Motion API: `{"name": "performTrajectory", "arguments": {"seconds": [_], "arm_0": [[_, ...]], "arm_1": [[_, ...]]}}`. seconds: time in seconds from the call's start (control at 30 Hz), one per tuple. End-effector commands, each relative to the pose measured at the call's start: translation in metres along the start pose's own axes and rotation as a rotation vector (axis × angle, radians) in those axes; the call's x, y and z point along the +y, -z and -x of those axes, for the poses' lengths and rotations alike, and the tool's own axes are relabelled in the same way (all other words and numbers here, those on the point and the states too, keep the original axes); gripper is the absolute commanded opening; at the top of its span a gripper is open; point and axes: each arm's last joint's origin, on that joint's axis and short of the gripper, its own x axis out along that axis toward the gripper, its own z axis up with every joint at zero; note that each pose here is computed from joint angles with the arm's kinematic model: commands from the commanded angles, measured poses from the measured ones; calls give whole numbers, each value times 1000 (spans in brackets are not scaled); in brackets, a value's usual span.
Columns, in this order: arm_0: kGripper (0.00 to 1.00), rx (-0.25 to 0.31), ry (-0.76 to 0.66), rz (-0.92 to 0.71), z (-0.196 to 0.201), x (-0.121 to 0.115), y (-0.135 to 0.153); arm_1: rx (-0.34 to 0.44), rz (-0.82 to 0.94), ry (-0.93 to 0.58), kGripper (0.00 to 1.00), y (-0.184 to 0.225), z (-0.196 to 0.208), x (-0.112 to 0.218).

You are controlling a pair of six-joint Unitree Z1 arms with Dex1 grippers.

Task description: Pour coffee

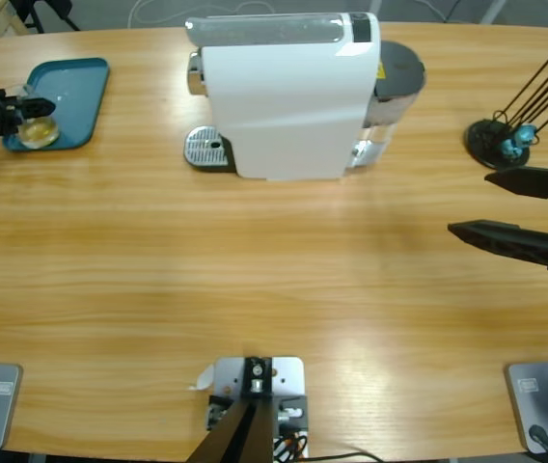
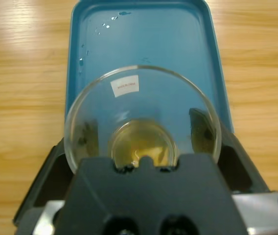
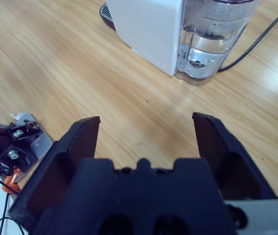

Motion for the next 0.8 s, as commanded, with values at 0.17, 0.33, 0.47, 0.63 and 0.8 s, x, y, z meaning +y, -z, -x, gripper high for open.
{"name": "performTrajectory", "arguments": {"seconds": [0.17, 0.33, 0.47, 0.63, 0.8], "arm_0": [[838, 88, 26, 34, -36, 5, 10], [1000, 57, 42, 36, -17, 1, 2], [1000, 38, 43, 35, 11, 1, -9], [1000, -103, 72, -14, 100, -7, -44], [984, -226, 241, -172, 223, -34, -48]], "arm_1": [[30, -7, -18, 821, 4, -6, -1], [25, -6, -15, 821, 4, -5, -1], [26, -6, -16, 830, 4, -5, 0], [27, -6, -15, 830, 3, -5, -1], [32, 5, 2, 953, 2, -8, 0]]}}
